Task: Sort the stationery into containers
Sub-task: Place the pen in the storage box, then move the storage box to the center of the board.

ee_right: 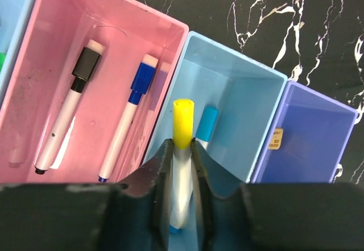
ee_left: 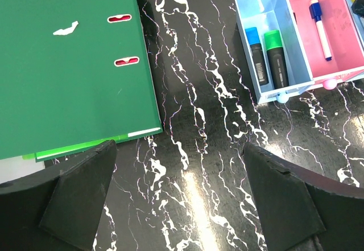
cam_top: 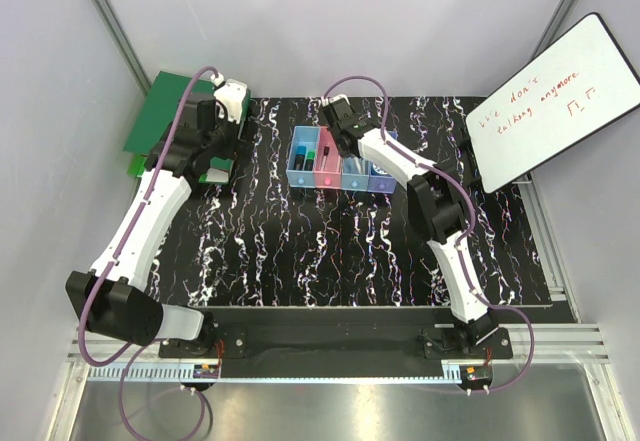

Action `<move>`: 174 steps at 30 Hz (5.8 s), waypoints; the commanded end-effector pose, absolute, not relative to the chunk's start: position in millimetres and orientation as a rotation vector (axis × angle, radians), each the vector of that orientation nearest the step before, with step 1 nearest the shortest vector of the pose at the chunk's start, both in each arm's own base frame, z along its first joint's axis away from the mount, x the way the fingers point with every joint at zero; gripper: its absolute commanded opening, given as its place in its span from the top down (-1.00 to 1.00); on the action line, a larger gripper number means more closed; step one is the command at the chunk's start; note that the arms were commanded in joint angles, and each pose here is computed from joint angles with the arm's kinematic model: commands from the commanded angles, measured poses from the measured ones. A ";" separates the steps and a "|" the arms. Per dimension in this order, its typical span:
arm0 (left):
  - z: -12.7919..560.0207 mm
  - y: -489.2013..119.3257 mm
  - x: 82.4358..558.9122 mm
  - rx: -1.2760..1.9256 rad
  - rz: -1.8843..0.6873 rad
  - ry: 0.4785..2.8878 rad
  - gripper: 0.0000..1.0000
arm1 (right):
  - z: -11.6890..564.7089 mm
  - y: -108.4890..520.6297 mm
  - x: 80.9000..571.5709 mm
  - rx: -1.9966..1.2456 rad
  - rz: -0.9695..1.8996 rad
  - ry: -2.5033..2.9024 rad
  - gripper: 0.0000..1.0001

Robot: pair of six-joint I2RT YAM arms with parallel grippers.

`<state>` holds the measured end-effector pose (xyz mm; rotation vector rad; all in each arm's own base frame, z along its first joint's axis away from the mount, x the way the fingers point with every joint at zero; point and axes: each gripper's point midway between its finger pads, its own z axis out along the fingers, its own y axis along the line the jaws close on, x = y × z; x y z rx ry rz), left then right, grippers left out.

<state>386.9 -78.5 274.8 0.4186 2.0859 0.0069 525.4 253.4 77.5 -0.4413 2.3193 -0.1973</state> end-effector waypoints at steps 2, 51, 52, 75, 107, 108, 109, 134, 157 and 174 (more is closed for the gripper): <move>306.2 -78.7 387.7 0.409 0.000 1.997 -0.98 | 92.7 268.1 527.2 -0.431 -0.145 2.281 0.36; 302.2 -82.1 387.5 0.427 -0.019 2.006 -0.98 | 113.7 290.6 446.7 -0.373 0.087 2.428 0.24; 302.2 -82.2 387.5 0.426 -0.019 2.006 -0.98 | 109.5 291.5 444.9 -0.376 0.089 2.437 0.24; 309.0 -82.2 391.5 0.444 -0.005 1.982 -0.98 | 88.3 302.6 384.5 -0.444 0.115 2.544 0.24; 315.9 -81.6 403.3 0.473 0.028 1.977 -0.98 | 74.3 271.5 357.9 -0.004 -0.126 2.633 1.00; 314.9 -81.3 402.7 0.476 0.029 1.981 -0.98 | 74.2 271.0 357.5 0.004 -0.129 2.633 1.00; 314.7 -81.1 402.9 0.475 0.030 1.983 -0.98 | 74.6 271.9 357.3 0.017 -0.124 2.636 1.00; 319.7 -79.8 405.8 0.475 0.041 1.979 -0.98 | 75.4 299.7 356.7 0.024 0.014 2.669 0.95; 317.2 -80.6 403.3 0.472 0.030 1.985 -0.98 | 85.6 307.5 368.7 -0.054 0.001 2.599 0.18; 338.7 -83.0 384.6 0.492 -0.003 1.921 -0.98 | 187.1 282.3 431.4 -0.115 -0.174 2.205 0.13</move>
